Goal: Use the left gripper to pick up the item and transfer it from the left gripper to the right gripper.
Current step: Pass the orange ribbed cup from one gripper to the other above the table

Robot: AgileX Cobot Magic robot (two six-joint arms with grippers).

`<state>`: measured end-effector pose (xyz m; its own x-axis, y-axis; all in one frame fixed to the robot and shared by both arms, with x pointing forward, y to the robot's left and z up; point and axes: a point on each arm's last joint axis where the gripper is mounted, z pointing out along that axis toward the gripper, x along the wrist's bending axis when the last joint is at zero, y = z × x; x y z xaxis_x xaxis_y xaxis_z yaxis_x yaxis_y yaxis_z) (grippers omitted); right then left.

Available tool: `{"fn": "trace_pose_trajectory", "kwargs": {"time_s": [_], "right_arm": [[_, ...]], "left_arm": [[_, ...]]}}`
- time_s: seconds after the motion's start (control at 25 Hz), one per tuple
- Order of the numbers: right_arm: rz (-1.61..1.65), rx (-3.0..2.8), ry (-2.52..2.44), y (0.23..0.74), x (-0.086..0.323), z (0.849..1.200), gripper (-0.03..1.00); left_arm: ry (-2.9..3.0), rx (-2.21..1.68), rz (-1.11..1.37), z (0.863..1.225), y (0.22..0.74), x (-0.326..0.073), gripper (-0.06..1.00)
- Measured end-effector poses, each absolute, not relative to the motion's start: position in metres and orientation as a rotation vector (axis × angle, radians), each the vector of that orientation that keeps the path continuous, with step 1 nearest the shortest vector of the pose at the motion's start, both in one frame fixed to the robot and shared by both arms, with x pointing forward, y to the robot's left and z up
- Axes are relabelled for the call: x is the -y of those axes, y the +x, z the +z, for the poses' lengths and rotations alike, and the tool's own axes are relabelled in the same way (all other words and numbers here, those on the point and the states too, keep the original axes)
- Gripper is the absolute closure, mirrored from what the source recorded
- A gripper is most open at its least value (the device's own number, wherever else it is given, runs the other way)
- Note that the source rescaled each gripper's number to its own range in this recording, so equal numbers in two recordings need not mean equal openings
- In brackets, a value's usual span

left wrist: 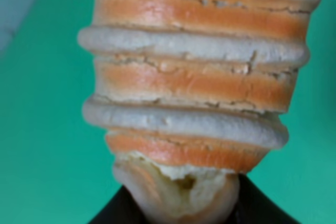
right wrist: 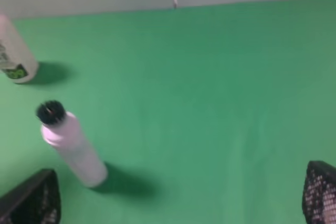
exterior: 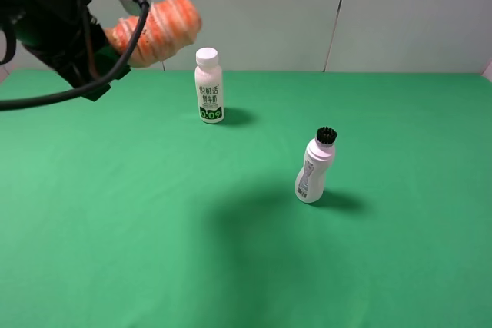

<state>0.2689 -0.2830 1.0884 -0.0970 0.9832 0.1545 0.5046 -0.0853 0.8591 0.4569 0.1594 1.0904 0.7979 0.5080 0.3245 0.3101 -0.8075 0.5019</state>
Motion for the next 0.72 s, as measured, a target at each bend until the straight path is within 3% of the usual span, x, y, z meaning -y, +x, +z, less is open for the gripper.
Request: {"fn": "trace_pose_trajectory", "kwargs": {"time_s": [0.24,0.72], "right_arm": [[1.252,-1.731,1.563,0.316,0.271,1.114,-0.03],[1.34,-2.056,1.373,0.396,0.239,1.123,-0.03]], "left_arm": [[2.537,-0.397,0.642,1.096,0.442,-0.132,0.92],[2.449,-0.173,0.667,1.102,0.422,-0.101,0.92]]}}
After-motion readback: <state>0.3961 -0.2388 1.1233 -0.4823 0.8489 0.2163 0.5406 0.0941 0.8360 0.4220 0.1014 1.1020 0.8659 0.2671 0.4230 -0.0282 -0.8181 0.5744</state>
